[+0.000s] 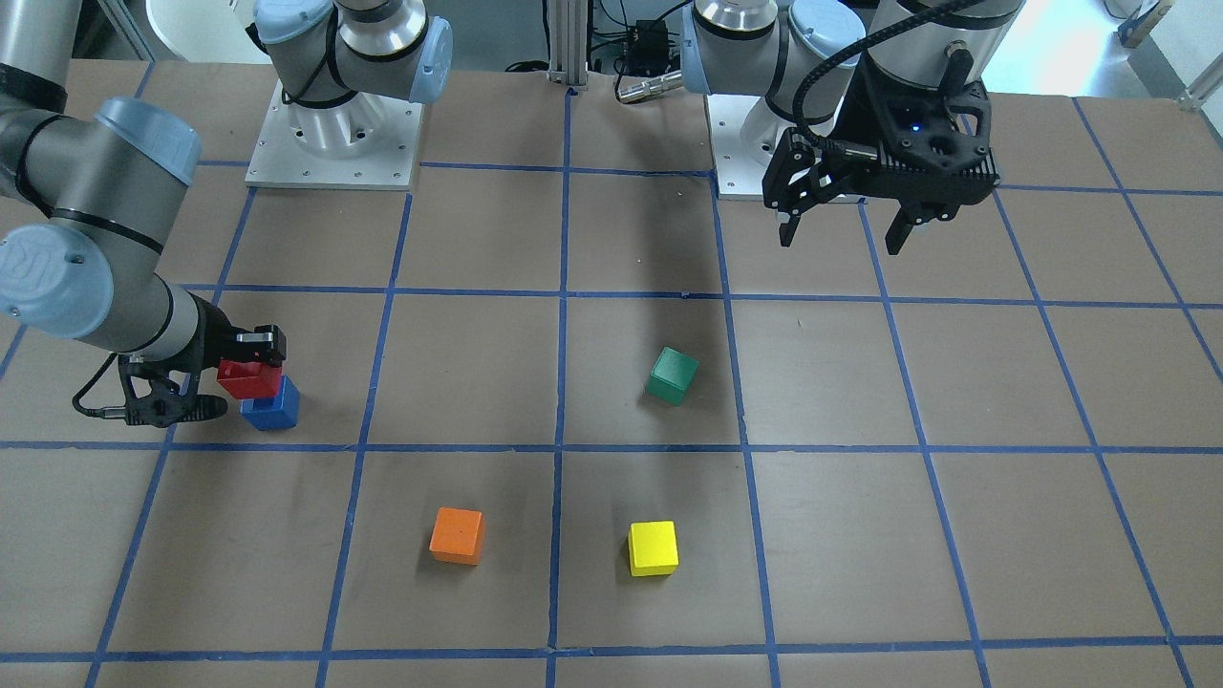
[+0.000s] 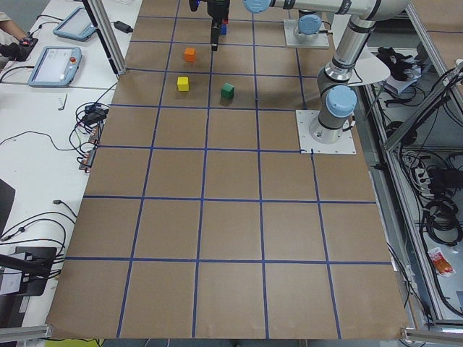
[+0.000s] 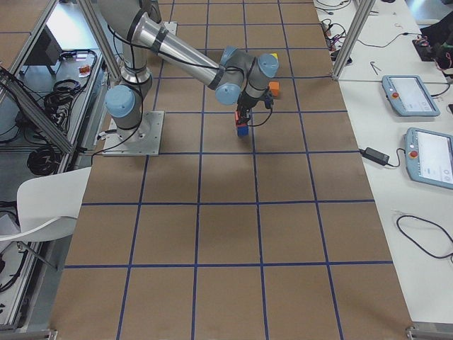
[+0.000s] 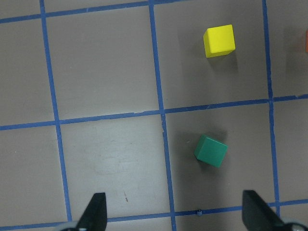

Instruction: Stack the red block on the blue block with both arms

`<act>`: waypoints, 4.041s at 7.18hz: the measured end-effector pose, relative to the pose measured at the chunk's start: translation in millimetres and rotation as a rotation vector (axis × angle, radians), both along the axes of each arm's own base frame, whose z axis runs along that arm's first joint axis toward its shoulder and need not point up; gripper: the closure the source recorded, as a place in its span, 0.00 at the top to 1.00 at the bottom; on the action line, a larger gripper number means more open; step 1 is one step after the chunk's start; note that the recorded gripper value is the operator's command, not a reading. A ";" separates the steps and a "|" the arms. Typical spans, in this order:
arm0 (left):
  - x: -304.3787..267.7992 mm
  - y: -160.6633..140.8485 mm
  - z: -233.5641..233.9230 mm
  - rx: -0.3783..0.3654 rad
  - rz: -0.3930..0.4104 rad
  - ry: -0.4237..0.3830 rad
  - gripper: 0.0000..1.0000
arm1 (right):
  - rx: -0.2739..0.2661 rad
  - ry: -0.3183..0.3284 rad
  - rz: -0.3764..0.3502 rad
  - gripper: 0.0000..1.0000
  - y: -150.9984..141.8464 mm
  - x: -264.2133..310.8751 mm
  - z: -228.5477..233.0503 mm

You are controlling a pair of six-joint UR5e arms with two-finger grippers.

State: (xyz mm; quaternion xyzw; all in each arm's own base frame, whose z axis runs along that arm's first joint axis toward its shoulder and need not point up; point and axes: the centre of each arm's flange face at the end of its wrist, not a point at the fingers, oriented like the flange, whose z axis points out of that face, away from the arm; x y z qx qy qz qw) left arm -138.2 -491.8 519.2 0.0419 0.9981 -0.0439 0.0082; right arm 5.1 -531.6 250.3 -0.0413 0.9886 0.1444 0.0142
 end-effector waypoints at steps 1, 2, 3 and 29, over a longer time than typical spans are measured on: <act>0.0 -0.8 0.1 -0.004 0.001 0.001 1.00 | -0.002 0.001 0.000 0.00 -0.9 -0.3 -0.7; -0.1 -1.7 0.5 -0.010 0.002 0.003 1.00 | -0.010 0.003 -0.001 0.00 -2.9 -0.7 -2.0; -0.2 -2.2 0.4 -0.013 0.002 0.004 1.00 | -0.015 0.004 -0.002 0.00 -5.3 -1.2 -5.4; -1.5 -2.1 -3.5 -0.002 0.001 -0.003 1.00 | -0.128 0.080 -0.138 1.00 53.1 109.2 223.7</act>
